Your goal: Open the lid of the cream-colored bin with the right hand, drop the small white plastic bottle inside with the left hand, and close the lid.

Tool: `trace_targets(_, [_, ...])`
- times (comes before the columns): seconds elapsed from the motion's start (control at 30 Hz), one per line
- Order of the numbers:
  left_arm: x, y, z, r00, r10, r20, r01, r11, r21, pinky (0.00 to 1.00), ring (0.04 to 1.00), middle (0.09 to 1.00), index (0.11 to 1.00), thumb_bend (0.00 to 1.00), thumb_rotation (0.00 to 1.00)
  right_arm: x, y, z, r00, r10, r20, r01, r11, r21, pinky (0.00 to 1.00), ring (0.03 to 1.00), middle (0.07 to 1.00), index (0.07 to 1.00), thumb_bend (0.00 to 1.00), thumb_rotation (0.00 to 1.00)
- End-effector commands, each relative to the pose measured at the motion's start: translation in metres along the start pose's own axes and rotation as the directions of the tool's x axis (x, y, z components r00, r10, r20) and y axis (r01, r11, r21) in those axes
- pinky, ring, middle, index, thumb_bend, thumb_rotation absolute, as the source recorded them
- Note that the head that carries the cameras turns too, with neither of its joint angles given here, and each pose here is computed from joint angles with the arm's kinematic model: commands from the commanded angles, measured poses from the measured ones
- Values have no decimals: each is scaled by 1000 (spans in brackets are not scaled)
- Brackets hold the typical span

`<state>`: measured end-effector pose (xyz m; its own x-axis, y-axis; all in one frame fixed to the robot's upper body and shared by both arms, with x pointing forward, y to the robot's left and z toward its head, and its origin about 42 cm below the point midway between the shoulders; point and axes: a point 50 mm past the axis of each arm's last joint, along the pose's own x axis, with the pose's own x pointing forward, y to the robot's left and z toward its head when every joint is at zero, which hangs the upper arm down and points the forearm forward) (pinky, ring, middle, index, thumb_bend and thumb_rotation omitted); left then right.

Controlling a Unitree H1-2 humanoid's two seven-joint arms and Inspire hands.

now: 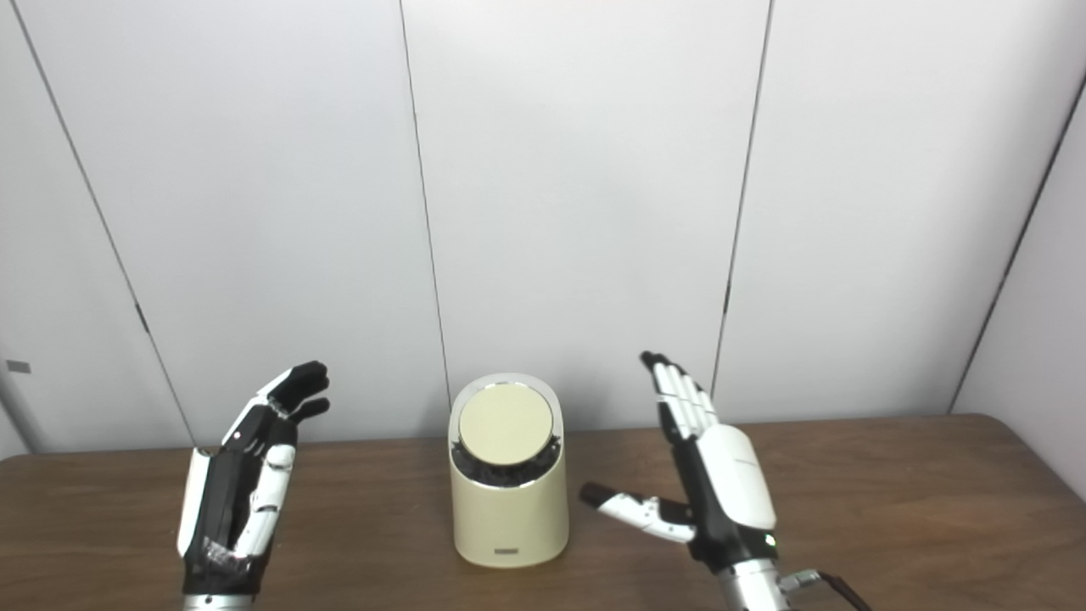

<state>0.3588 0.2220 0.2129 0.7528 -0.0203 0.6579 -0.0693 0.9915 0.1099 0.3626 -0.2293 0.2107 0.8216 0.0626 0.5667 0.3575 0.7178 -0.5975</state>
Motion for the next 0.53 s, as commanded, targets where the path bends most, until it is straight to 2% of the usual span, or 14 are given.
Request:
trace_targets(0.0, [13,1,11,997,-13,75,12,1000,13,795,845,851,831,282,782,11,-9,11,991,-103,86,99,994,52,907,986,990,972,479,942])
trace_targets(0.07, [12,1,11,997,-16,76,14,1000,28,793,849,854,833,274,793,7,-12,8,984,-148,101,139,987,83,856,957,966,936,397,941])
trace_targets(0.1, [12,2,11,997,-16,76,14,999,33,792,853,857,834,264,799,5,-13,7,981,-163,104,153,983,97,811,919,930,895,338,904])
trace_targets(0.23, [12,0,11,996,-25,80,21,999,46,799,865,865,839,244,800,1,-17,5,970,-216,109,195,964,180,751,874,884,837,241,812])
trace_targets(0.37, [12,-2,12,996,-25,81,22,999,46,806,873,869,842,241,799,0,-22,4,960,-271,68,244,933,266,708,831,833,786,199,704])
trace_targets(0.5, [12,-4,12,996,-26,84,22,998,51,808,874,870,843,238,807,-1,-27,5,961,-272,50,246,923,295,701,826,823,773,153,616])
